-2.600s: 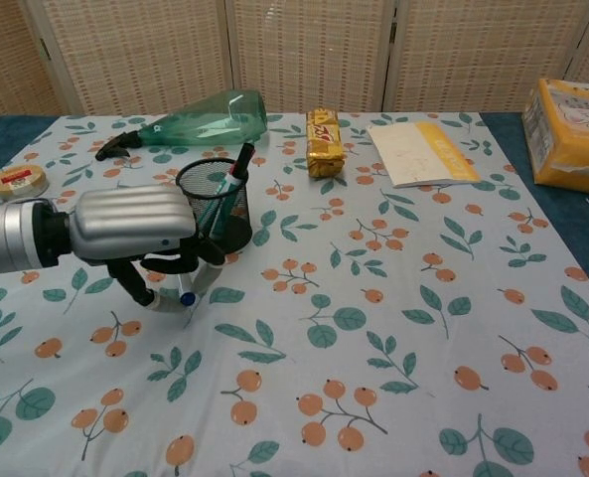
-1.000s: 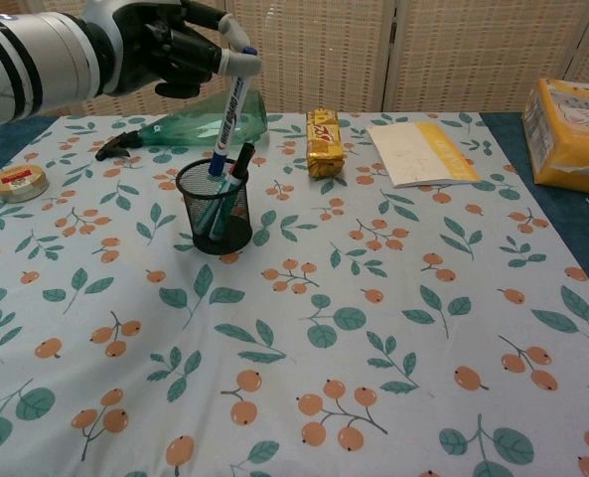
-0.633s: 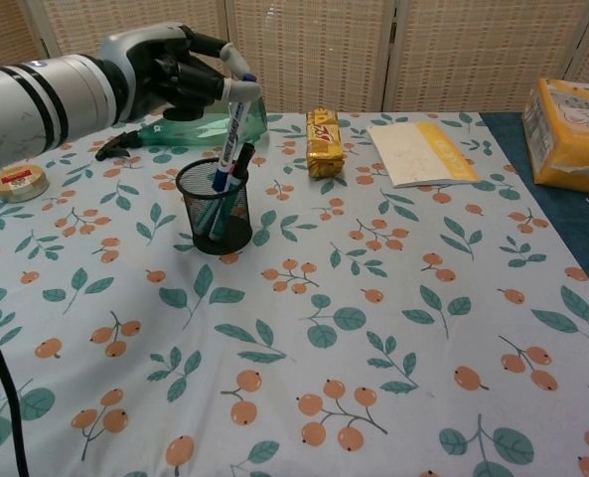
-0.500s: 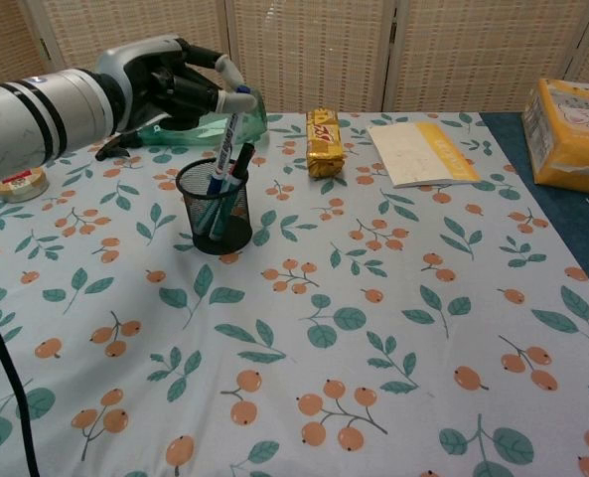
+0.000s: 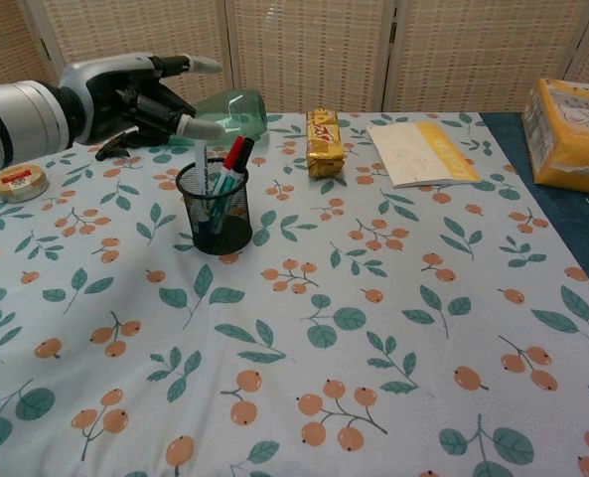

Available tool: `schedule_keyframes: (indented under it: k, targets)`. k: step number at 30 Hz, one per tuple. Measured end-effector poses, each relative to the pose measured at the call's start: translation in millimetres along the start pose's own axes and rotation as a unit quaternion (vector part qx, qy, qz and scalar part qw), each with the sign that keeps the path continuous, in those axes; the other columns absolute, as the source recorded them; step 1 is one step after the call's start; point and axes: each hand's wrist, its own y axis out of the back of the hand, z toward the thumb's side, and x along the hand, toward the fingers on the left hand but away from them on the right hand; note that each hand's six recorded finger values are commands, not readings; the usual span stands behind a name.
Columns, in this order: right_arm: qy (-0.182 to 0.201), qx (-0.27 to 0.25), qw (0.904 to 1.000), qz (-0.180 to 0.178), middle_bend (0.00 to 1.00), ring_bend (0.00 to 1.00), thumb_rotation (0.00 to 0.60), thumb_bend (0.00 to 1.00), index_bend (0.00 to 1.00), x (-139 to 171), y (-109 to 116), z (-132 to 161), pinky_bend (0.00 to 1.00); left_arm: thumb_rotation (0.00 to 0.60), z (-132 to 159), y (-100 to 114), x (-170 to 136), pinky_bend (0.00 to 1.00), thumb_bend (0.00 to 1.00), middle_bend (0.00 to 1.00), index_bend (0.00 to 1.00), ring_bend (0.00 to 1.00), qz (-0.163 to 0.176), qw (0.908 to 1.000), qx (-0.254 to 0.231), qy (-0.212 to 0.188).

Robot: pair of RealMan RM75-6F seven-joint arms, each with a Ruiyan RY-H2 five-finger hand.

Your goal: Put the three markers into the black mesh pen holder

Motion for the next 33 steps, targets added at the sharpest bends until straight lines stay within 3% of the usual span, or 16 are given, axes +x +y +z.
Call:
schedule_keyframes:
  k: [3, 5, 7, 9, 12, 14, 15, 19, 22, 23, 25, 29, 33]
  targets:
    - [-0.001, 0.000, 1.0000, 0.002, 0.04, 0.05, 0.600, 0.16, 0.02, -1.3, -0.8, -0.7, 0.11, 0.600, 3.7, 16.7, -18.2, 0.97, 0.23, 0.91, 0.11, 0.90, 0.005, 0.9987, 0.048, -0.016]
    - [-0.002, 0.002, 1.0000, 0.003, 0.04, 0.05, 0.600, 0.16, 0.02, -1.7, -1.6, -0.5, 0.11, 0.600, 1.2, 34.4, -40.7, 0.92, 0.23, 0.85, 0.06, 0.83, 0.010, 0.9940, 0.106, -0.022]
    - [-0.004, 0.006, 1.0000, 0.003, 0.04, 0.05, 0.600, 0.16, 0.02, -2.3, -2.8, 0.2, 0.11, 0.600, -6.6, 54.9, -71.4, 0.83, 0.22, 0.75, 0.03, 0.72, 0.019, 0.9833, 0.180, -0.021]
    - [-0.005, 0.009, 0.9999, 0.004, 0.04, 0.05, 0.600, 0.16, 0.02, -3.0, -4.4, 1.2, 0.11, 0.600, -14.4, 70.9, -99.5, 0.74, 0.22, 0.59, 0.00, 0.52, 0.032, 0.9691, 0.244, -0.017]
    - [-0.009, 0.016, 0.9998, 0.006, 0.04, 0.05, 0.600, 0.16, 0.02, -4.5, -8.0, 3.0, 0.11, 0.600, -32.3, 85.8, -140.8, 0.62, 0.21, 0.33, 0.00, 0.26, 0.057, 0.9417, 0.331, 0.004]
    - [-0.014, 0.024, 0.9996, 0.008, 0.04, 0.05, 0.600, 0.16, 0.02, -5.9, -10.8, 3.5, 0.11, 0.600, -48.6, 94.0, -170.4, 0.59, 0.20, 0.21, 0.00, 0.17, 0.084, 0.9139, 0.396, 0.032]
    - [-0.017, 0.029, 0.9994, 0.008, 0.04, 0.05, 0.600, 0.16, 0.02, -6.7, -11.9, 3.2, 0.11, 0.600, -52.9, 96.1, -178.2, 0.57, 0.20, 0.17, 0.00, 0.15, 0.092, 0.9056, 0.412, 0.041]
    - [-0.046, 0.062, 0.9970, 0.002, 0.04, 0.05, 0.600, 0.16, 0.02, -11.3, -16.5, -2.2, 0.11, 0.600, -80.3, 110.9, -238.9, 0.51, 0.20, 0.10, 0.00, 0.11, 0.164, 0.8397, 0.505, 0.112]
    - [-0.082, 0.096, 0.9920, -0.005, 0.04, 0.05, 0.600, 0.16, 0.02, -15.5, -20.5, -9.4, 0.11, 0.600, -98.9, 116.8, -282.3, 0.46, 0.20, 0.06, 0.00, 0.07, 0.204, 0.8013, 0.539, 0.162]
    - [-0.098, 0.109, 0.9892, -0.006, 0.04, 0.05, 0.600, 0.16, 0.02, -17.2, -22.6, -12.4, 0.11, 0.600, -102.7, 117.5, -291.5, 0.43, 0.20, 0.04, 0.00, 0.06, 0.208, 0.7942, 0.545, 0.170]
    - [-0.126, 0.125, 0.9842, -0.005, 0.04, 0.05, 0.600, 0.16, 0.02, -20.2, -27.2, -17.4, 0.11, 0.600, -105.9, 115.7, -299.8, 0.38, 0.20, 0.02, 0.00, 0.03, 0.207, 0.7888, 0.553, 0.171]
    - [-0.151, 0.136, 0.9791, 0.008, 0.04, 0.05, 0.600, 0.16, 0.02, -26.7, -37.9, -20.9, 0.06, 0.600, -111.9, 116.5, -301.3, 0.33, 0.20, 0.00, 0.00, 0.00, 0.200, 0.7876, 0.555, 0.177]
    - [-0.150, 0.129, 0.9800, 0.020, 0.03, 0.04, 0.600, 0.17, 0.02, -30.9, -43.8, -18.9, 0.00, 0.600, -121.7, 123.0, -303.1, 0.32, 0.20, 0.00, 0.00, 0.00, 0.194, 0.7951, 0.539, 0.200]
